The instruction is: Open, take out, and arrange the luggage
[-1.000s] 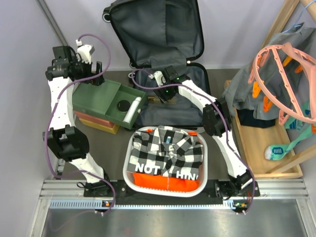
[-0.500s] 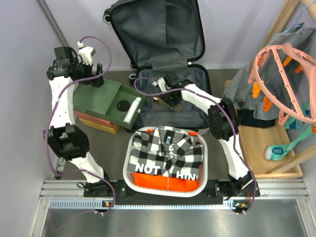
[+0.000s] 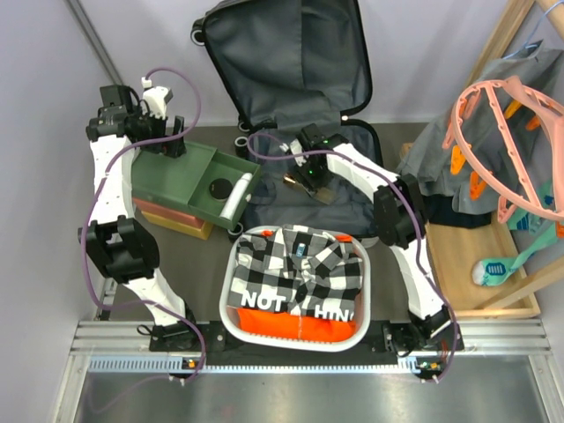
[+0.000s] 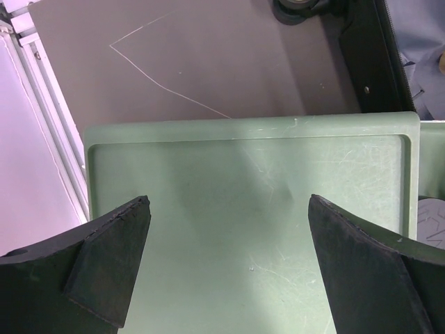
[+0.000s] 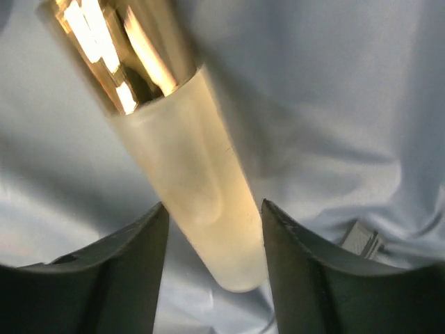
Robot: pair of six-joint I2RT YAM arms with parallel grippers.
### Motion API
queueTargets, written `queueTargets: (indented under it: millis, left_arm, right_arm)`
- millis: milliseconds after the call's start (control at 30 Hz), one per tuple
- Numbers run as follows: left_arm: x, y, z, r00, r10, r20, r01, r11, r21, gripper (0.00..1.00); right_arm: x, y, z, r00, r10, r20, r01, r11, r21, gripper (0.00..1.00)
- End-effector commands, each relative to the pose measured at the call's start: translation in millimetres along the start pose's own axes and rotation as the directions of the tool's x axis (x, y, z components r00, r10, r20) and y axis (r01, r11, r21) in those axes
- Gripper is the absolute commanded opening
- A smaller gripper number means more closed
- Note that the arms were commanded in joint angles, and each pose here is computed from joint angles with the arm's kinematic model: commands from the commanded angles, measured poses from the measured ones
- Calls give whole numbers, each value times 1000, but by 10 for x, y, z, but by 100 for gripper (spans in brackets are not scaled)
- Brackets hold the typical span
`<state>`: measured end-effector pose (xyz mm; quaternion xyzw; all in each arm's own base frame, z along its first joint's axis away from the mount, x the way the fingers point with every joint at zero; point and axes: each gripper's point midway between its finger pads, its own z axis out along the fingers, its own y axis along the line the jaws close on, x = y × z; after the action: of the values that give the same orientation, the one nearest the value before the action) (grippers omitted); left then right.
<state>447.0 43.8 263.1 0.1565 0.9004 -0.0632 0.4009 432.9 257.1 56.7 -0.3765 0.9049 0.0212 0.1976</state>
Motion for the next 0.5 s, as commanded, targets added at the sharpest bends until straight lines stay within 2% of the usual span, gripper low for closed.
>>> queueTargets:
  millis: [0,167,233,333,367,467]
  left_arm:
    - [-86,38,-33,999,34,26,-34,999,-22,99]
    - [-95,29,-59,999,40,29,-39,999,-26,99]
    - [-98,39,-58,999,38,30,-38,999,-27,99]
    - [-111,27,-42,999,36,33,-36,999,-19,99]
    - [-130,25,-47,999,34,38,-33,999,-18,99]
    - [-173,27,-51,998,27,50,-26,1000,-14,99]
  right_arm:
    - [-217,74,101,999,36,23,-36,999,-18,57]
    - [14,276,444,996,-32,-78,30,999,-34,59]
    - [118,300,515,994,-22,-110,17,999,-43,57]
    - [144,294,496,992,-23,-123,18,999,-35,30]
    - [99,274,435,994,-23,-108,20,999,-27,15]
    - [-47,223,251,998,-25,-54,24,1000,-9,0]
